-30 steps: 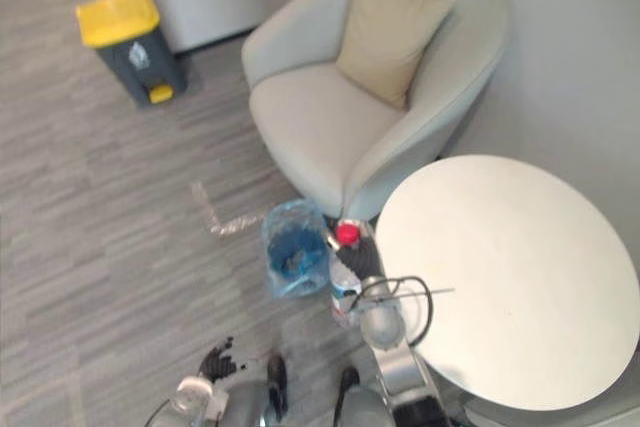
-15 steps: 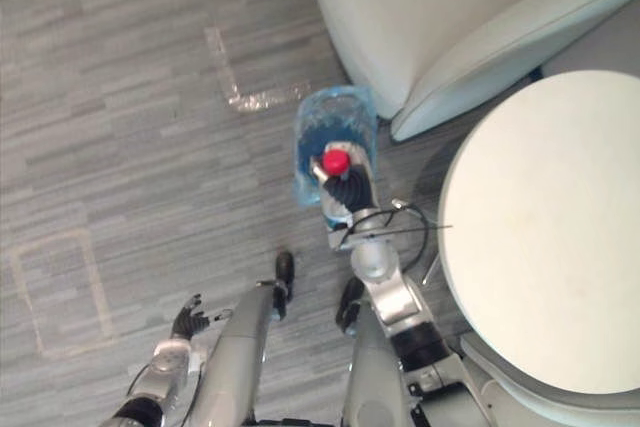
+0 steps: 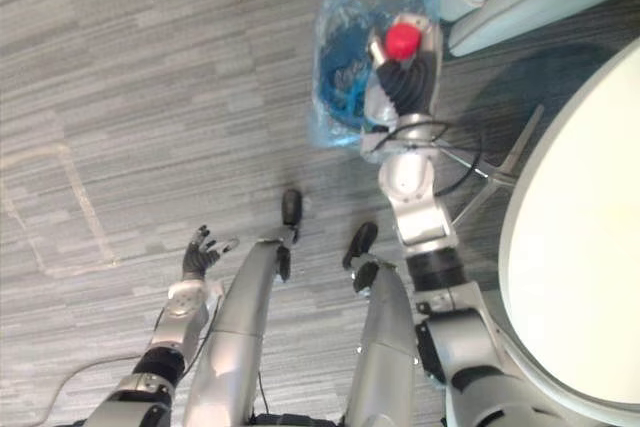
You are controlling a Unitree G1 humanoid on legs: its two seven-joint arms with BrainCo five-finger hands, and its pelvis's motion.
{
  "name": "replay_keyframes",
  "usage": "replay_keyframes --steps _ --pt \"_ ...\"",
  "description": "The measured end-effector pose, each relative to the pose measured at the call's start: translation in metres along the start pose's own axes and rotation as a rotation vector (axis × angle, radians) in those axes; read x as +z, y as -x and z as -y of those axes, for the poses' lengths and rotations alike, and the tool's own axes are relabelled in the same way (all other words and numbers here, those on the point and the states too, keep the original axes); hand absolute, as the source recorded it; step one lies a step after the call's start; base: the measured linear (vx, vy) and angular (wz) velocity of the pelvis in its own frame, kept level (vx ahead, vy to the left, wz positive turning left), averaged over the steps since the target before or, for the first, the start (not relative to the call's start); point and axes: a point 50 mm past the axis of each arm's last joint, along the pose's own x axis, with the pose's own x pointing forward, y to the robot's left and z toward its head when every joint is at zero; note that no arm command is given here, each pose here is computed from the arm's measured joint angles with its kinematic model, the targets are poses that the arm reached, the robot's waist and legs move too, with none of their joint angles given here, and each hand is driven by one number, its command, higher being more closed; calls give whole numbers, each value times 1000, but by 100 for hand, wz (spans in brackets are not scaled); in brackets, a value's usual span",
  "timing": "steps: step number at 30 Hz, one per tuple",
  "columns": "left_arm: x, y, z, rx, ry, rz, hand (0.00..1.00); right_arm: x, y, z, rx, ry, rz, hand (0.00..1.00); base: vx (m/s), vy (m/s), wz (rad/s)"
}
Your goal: Gather rubbish on tea table into small bin, then transfer packed bag to large trash can.
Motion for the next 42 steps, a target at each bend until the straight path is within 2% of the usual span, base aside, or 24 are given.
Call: replay_keyframes --steps 4,5,14,20,26,30,35,42 --pt "0 0 2 -11 -2 3 0 0 -15 7 -41 8 -4 100 24 15 14" --pt "0 1 4 -23 -10 6 0 1 -20 10 -51 13 -2 0 18 7 12" --pt "3 2 10 -50 9 27 0 9 -40 27 -130 -17 13 0 12 -2 14" --pt "3 2 11 -65 4 29 0 6 -40 35 -124 -1 9 0 -1 8 1" --pt "3 1 6 -70 -12 31 0 -14 -17 20 30 58 -40 0 -8 31 -4" --pt "3 0 4 -87 -35 28 0 -21 -7 14 146 203 -11 0 -11 13 -3" --pt "16 -13 3 -98 -82 45 0 -36 14 -20 371 312 -24 0 -26 10 -12" --pt "16 -15 2 -92 -88 39 0 -70 30 -27 454 470 -142 0 -3 3 0"
